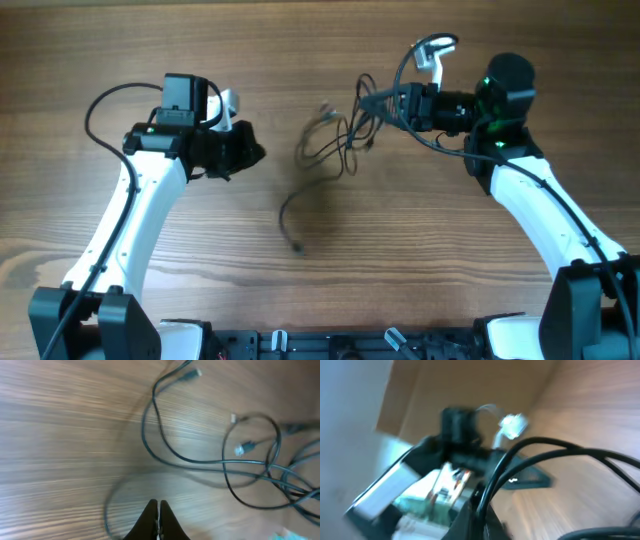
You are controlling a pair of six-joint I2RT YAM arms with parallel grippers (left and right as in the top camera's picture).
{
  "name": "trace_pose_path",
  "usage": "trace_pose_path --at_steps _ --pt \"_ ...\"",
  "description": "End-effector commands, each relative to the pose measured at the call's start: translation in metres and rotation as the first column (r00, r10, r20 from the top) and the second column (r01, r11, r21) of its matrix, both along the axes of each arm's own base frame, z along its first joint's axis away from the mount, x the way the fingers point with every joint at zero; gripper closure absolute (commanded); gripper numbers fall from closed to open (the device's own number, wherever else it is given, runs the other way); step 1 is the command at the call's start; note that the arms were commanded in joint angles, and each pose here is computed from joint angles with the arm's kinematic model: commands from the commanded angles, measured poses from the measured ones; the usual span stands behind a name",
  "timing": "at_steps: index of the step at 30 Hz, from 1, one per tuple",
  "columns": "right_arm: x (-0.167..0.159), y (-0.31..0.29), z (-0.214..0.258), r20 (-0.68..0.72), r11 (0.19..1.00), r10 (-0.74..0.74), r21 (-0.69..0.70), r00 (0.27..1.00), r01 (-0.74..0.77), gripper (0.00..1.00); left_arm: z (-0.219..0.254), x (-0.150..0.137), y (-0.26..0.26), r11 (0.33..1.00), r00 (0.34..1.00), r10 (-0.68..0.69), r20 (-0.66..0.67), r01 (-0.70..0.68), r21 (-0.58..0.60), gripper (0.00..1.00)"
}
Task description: Untangle cables
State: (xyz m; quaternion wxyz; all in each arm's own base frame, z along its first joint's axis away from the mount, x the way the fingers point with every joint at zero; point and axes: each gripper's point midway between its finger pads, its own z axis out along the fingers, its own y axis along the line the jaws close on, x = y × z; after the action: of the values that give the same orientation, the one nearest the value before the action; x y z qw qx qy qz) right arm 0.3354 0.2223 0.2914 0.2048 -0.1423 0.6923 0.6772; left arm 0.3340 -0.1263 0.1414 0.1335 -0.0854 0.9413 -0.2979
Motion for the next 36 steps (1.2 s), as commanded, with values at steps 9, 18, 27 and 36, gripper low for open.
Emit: trace_pose_path --at_steps 9,18,27,36 --pt "-0.018 0.021 0.001 -0.199 0.996 0.093 0.022 0.976 -0.09 0.96 0.057 -0.025 -0.093 0.896 0.933 -0.306 0.192 0.35 -0.273 0.89" --pt "0.003 0.015 -0.058 -0.369 0.99 -0.111 -0.126 0.923 0.069 0.96 0.055 -0.029 -0.099 0.892 0.925 -0.325 0.197 0.369 -0.26 0.81" --pt "0.007 0.024 -0.067 -0.36 0.979 -0.171 -0.17 0.917 0.115 0.96 0.03 -0.032 -0.106 0.937 0.934 -0.32 0.158 0.336 -0.091 0.78" --pt "0.001 0.033 -0.068 -0.359 0.981 -0.151 -0.173 0.921 0.093 0.96 0.012 -0.044 -0.126 0.919 0.918 -0.38 0.114 0.389 -0.07 0.78"
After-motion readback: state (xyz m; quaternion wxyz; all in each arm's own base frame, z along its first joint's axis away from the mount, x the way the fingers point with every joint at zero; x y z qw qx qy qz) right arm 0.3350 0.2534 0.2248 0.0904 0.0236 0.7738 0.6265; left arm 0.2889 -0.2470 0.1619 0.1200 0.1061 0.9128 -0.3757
